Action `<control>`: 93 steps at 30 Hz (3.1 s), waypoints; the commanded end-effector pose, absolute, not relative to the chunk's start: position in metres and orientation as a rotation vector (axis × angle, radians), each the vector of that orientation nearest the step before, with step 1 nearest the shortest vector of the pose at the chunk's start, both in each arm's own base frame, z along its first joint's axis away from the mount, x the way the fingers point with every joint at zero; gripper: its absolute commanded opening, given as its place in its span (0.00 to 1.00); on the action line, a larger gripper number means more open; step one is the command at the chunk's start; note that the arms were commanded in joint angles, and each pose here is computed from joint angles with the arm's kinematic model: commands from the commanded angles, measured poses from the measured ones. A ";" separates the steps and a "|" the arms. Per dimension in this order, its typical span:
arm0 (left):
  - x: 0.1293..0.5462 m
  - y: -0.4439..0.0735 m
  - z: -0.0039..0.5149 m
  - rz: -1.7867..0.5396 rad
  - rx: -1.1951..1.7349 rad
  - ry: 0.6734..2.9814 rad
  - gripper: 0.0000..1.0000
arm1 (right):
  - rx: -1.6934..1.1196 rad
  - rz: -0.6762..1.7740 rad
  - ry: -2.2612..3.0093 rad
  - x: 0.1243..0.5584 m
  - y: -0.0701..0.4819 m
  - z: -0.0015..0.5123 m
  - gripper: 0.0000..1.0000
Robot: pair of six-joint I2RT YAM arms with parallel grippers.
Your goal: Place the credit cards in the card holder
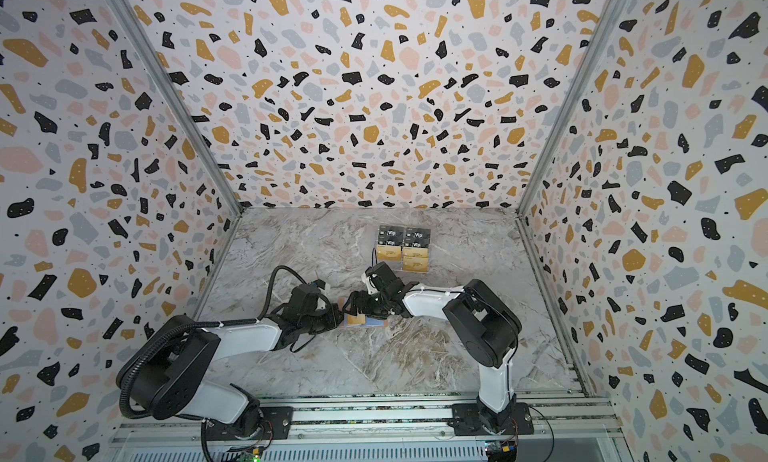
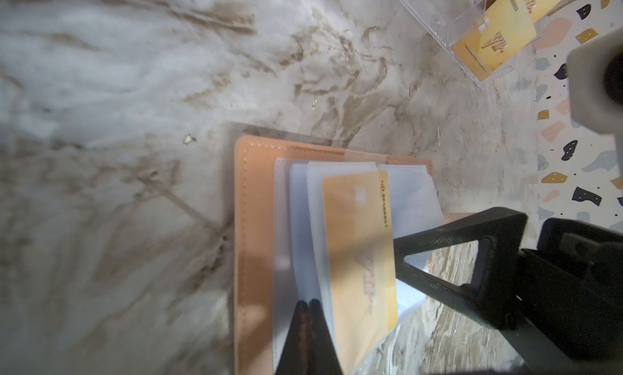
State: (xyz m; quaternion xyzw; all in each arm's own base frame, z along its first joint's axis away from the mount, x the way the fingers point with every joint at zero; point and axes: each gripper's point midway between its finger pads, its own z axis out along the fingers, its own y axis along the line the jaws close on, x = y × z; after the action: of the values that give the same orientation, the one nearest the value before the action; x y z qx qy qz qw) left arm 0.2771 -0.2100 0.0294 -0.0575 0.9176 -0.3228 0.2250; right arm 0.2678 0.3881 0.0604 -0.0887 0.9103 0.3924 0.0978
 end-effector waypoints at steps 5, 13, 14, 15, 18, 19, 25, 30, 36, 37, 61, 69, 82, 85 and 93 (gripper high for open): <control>0.277 -0.199 0.031 -0.805 -0.166 2.530 0.00 | -0.289 1.058 2.691 0.264 0.389 0.069 0.83; 0.280 -0.179 0.038 -0.650 -0.196 2.541 0.27 | -0.335 1.042 2.671 0.264 0.387 0.076 0.84; 0.280 -0.175 0.039 -0.627 -0.204 2.544 0.31 | -0.342 1.043 2.669 0.264 0.387 0.078 0.84; 0.281 -0.173 0.040 -0.605 -0.201 2.545 0.35 | -0.346 1.044 2.664 0.265 0.387 0.080 0.84; 0.283 -0.169 0.039 -0.584 -0.204 2.543 0.41 | -0.359 1.052 2.655 0.267 0.391 0.086 0.84; 0.284 -0.169 0.037 -0.582 -0.202 2.548 0.41 | -0.363 1.059 2.654 0.267 0.392 0.087 0.84; 0.286 -0.179 0.027 -0.671 -0.185 2.570 0.35 | -0.372 1.079 2.686 0.265 0.398 0.080 0.85; 0.282 -0.188 0.028 -0.776 -0.193 2.547 0.22 | -0.367 1.101 2.706 0.263 0.401 0.076 0.85; 0.276 -0.188 0.026 -0.806 -0.204 2.548 0.06 | -0.366 1.133 2.704 0.262 0.407 0.078 0.85; 0.276 -0.188 0.027 -0.810 -0.204 2.546 0.05 | -0.365 1.133 2.708 0.261 0.407 0.076 0.85; 0.274 -0.189 0.029 -0.824 -0.199 2.548 0.04 | -0.375 1.106 2.702 0.265 0.409 0.073 0.86; 0.273 -0.190 0.030 -0.836 -0.203 2.540 0.03 | -0.359 1.179 2.675 0.265 0.417 0.081 0.86; 0.277 -0.182 0.040 -0.749 -0.183 2.548 0.11 | -0.389 1.094 2.660 0.270 0.397 0.082 0.86; 0.281 -0.180 0.052 -0.706 -0.154 2.550 0.20 | -0.374 1.112 2.615 0.276 0.384 0.097 0.86; 0.284 -0.210 0.080 -0.879 -0.077 2.532 0.25 | -0.409 1.150 2.546 0.292 0.355 0.106 0.73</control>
State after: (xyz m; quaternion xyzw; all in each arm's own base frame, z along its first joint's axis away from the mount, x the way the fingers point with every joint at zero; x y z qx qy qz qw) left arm 0.2874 -0.1965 0.0701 -0.0448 0.9247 -0.2917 0.2403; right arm 0.2924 0.3617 0.1024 -0.1184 0.8985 0.3944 0.1520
